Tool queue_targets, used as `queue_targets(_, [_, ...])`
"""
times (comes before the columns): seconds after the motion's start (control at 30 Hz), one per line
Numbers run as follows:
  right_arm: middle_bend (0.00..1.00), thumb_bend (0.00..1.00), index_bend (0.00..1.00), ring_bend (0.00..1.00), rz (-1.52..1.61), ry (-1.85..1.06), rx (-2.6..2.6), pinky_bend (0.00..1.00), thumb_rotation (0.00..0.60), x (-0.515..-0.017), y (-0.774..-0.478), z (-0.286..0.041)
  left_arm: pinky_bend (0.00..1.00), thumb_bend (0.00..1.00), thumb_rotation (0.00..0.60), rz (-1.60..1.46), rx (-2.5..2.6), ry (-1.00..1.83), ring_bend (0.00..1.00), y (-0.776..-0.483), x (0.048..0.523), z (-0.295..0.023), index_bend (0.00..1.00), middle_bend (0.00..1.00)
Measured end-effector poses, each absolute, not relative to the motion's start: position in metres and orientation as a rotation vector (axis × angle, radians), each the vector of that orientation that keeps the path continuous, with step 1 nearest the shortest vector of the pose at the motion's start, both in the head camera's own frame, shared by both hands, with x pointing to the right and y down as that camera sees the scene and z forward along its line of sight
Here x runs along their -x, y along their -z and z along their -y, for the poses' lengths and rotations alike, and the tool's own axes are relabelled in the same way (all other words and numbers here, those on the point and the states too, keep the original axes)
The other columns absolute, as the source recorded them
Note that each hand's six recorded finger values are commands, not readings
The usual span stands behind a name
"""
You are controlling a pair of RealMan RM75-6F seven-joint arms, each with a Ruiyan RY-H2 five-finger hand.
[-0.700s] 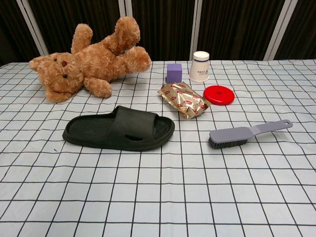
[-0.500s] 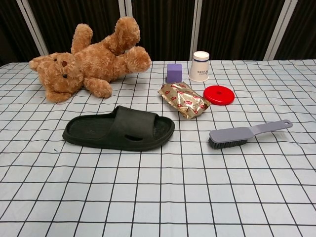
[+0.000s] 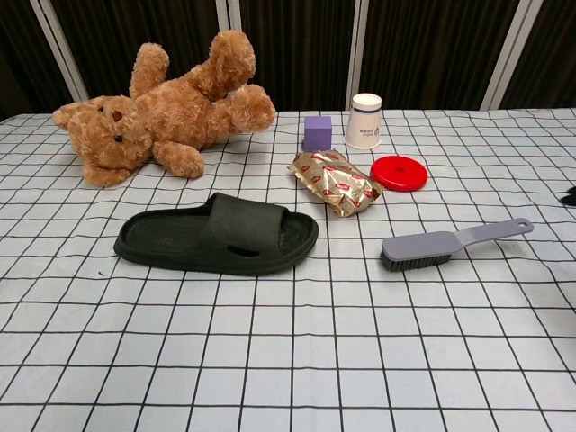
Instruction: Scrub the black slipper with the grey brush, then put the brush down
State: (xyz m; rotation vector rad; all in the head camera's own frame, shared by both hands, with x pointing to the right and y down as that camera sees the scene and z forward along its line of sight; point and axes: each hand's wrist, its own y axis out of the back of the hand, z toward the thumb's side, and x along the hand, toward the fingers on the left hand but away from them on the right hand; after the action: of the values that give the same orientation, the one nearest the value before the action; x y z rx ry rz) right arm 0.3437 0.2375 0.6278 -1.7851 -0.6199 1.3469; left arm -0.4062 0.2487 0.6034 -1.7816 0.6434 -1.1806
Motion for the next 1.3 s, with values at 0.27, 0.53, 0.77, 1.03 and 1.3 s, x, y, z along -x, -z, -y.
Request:
queue_targets(0.27, [0.08,0.41,0.07,0.04,0.457,-1.257,1.836,0.06,0.6,-0.279,-0.658,-0.199,0.07,0.08,0.383,-0.647,1.777,1.22,0.0,-0.61,0.412,-0.244,0.0,0.0])
queue_targets(0.53, [0.14,0.41,0.14,0.08,0.368,-1.243,1.878,0.09,0.6,-0.24,-0.687,-0.174,0.07,0.08,0.386,-0.657,1.766,1.254,0.0,-0.615,0.417,-0.238,0.0,0.0])
queue_targets(0.77, [0.16,0.41,0.18,0.11,0.327,-1.215,1.875,0.12,0.6,-0.215,-0.699,-0.163,0.07,0.08,0.384,-0.665,1.763,1.285,0.0,-0.62,0.421,-0.233,0.0,0.0])
queue_targets(1.03, [0.23,0.41,0.28,0.16,0.313,-1.207,1.861,0.2,0.6,-0.201,-0.707,-0.154,0.07,0.08,0.385,-0.675,1.76,1.301,0.0,-0.622,0.424,-0.229,0.0,0.0])
queue_targets(1.3, [0.28,0.41,0.35,0.2,0.32,-1.215,1.848,0.24,0.6,-0.199,-0.712,-0.148,0.07,0.08,0.385,-0.676,1.759,1.306,0.0,-0.622,0.425,-0.228,0.0,0.0])
